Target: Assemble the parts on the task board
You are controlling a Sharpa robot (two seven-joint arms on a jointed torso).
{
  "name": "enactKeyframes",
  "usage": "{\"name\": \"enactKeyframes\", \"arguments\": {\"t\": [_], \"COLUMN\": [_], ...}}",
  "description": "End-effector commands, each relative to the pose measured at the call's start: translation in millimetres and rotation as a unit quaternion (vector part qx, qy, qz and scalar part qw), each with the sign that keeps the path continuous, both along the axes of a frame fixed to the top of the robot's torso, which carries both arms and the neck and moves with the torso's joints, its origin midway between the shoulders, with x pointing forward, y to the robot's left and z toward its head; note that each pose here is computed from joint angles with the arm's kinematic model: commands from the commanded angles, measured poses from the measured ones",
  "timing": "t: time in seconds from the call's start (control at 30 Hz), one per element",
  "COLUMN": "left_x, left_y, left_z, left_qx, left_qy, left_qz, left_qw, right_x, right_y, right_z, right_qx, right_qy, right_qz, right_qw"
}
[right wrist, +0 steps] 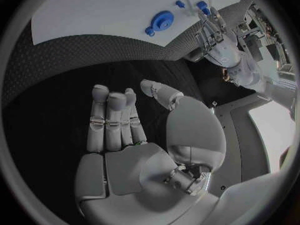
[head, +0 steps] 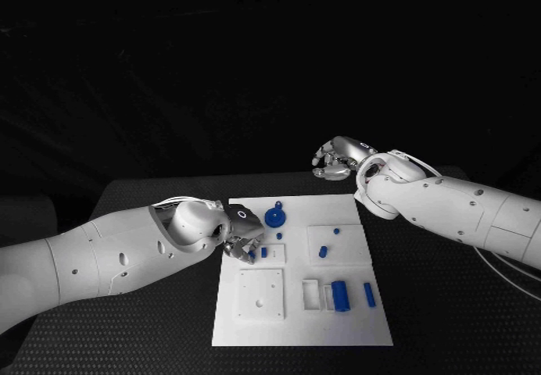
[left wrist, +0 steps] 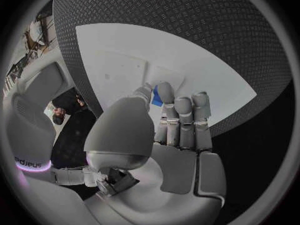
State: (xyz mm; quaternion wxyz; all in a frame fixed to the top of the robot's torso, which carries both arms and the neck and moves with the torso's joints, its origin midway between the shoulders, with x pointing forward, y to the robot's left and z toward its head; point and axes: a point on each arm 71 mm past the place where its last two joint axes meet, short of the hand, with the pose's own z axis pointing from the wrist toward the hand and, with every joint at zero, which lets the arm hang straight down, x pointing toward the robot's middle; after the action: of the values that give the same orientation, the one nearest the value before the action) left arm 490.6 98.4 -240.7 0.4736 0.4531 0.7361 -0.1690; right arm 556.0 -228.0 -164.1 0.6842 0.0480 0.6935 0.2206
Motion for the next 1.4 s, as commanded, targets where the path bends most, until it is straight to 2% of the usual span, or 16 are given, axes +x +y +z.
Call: {"name": "enactKeyframes", "arguments": {"t": [0.03, 0.83, 1.07, 1.4], "left_x": [-1.8, -1.2, 3.6, 10.0], "left_y": [-1.6, -0.7, 10.9, 26.1], "left_z": [-1.6, -0.8, 1.6, 9.3], "left_qx": [0.005, 0.002, -0.009, -0.066], "left_qy": [0.011, 0.006, -0.013, -0.039], "left_qz": [-0.002, 0.003, 0.028, 0.076], "left_qw": [1.0, 1.0, 0.999, 0.994], "right_x": [-0.5, -0.3, -0.4, -0.4], "right_y": [1.2, 1.5, 0.5, -0.2], "right_z": [0.0, 0.2, 0.2, 0.3], "right_qx": [-0.001, -0.004, -0.004, -0.004], "right_qy": [0.0, -0.002, -0.003, -0.003], "right_qz": [0.006, 0.006, 0.006, 0.005], "right_qw": [1.0, 1.0, 1.0, 1.0]}}
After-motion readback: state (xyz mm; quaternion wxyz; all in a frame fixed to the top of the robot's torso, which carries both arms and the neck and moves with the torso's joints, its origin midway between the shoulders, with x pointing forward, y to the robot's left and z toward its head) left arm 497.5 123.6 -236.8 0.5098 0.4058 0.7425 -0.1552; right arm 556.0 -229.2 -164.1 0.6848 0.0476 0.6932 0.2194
